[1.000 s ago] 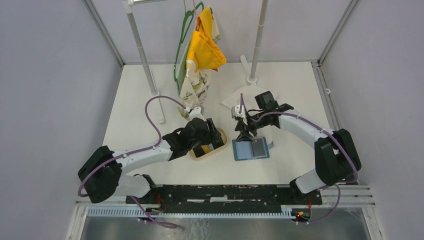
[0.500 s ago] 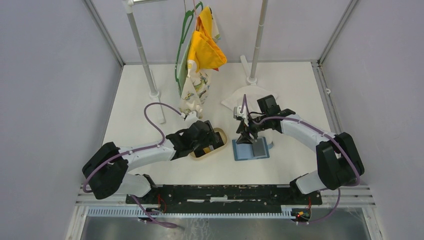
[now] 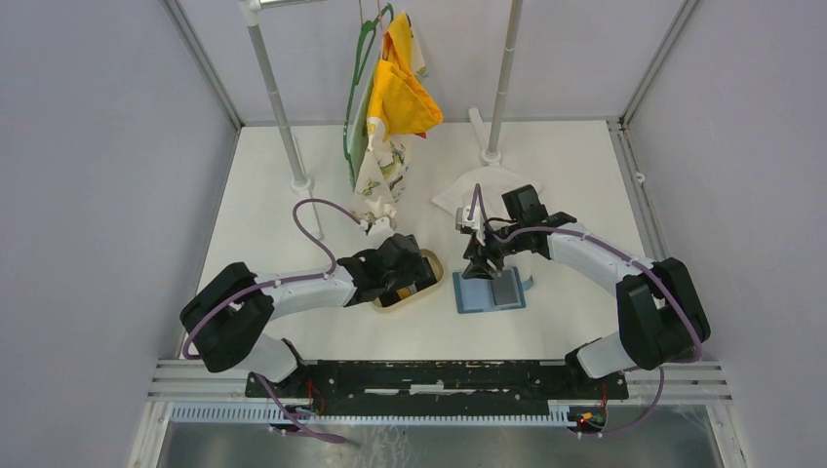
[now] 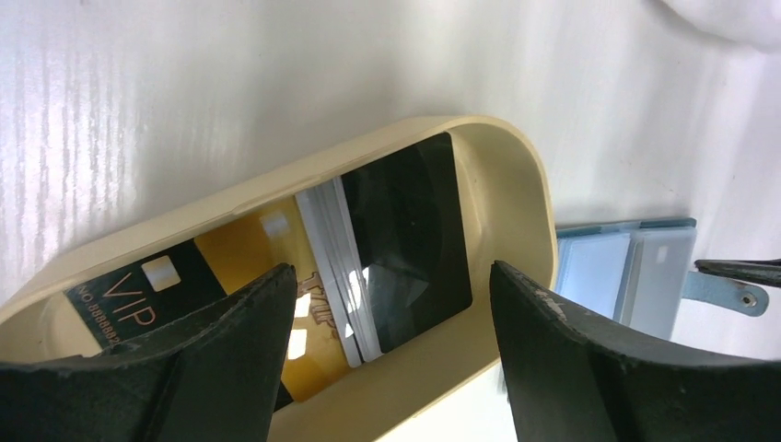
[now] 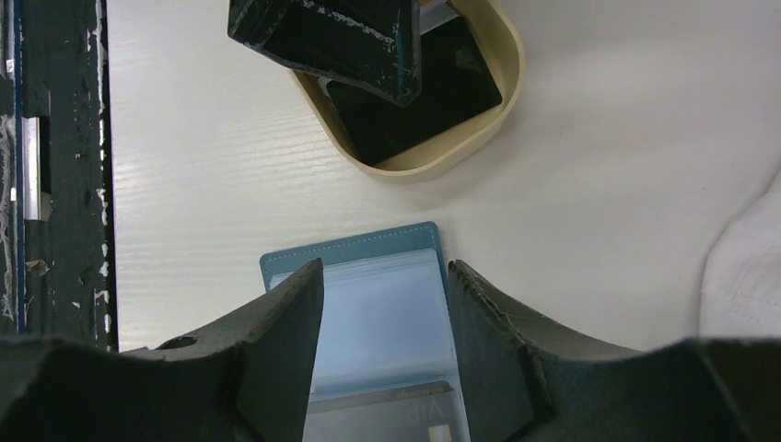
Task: Put the credit cards into the card holder
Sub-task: Pick up the credit card from the storage box.
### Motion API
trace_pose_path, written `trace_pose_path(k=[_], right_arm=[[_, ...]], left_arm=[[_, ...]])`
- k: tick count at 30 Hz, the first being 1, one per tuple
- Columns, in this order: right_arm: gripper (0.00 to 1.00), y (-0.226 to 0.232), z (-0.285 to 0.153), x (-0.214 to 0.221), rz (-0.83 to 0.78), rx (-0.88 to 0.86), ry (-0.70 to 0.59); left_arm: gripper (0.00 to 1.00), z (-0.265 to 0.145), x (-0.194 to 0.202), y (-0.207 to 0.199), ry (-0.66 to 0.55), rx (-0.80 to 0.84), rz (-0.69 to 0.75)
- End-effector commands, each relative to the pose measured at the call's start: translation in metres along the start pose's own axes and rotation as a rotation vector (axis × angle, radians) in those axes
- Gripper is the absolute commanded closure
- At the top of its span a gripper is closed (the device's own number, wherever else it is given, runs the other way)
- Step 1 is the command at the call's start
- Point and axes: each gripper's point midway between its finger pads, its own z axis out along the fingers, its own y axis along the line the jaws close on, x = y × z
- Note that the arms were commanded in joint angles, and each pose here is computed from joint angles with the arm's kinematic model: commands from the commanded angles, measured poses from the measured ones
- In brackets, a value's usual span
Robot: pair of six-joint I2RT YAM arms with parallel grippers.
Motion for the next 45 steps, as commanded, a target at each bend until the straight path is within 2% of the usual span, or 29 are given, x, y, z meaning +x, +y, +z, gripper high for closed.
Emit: trace_pose_path(k=[1, 11, 23, 31, 35, 39, 42, 45], right_arm=[[0.42, -0.004, -0.004, -0.008, -0.032, 0.015, -0.017], [0.42, -0.002, -0.004, -0.009, -0.035, 0.006, -0.02], [0.43, -0.001, -0.004, -0.008, -0.035, 0.001, -0.019], [0.43, -0.001, -0.003, -0.007, -0.034, 0.001, -0.017], [0.43, -0.002, -0.004, -0.008, -0.038, 0.002, -0.018], [0.43, -0.001, -0.004, -0.008, -0.039, 0.004, -0.018], [0.43, -0.002, -0.004, -0.007, -0.036, 0.004, -0.017], [0.43, -0.001, -0.003, -0.006, -0.027, 0.0, -0.019]], left_arm=[[0.18, 0.007, -0.013, -0.014, -0.041, 0.035, -0.078], [0.2, 0.02, 0.006, -0.017, 0.035, 0.103, -0.178], [0.24, 0.0, -0.012, -0.044, -0.008, 0.255, -0.225], [0.37, -0.013, -0.021, -0.057, -0.023, 0.329, -0.231], [0.4, -0.016, -0.023, -0.064, -0.022, 0.36, -0.226], [0.41, -0.013, -0.021, -0.056, -0.016, 0.312, -0.212], [0.36, -0.008, -0.02, -0.038, -0.024, 0.201, -0.188], [0.33, -0.005, -0.018, -0.031, -0.02, 0.162, -0.18]])
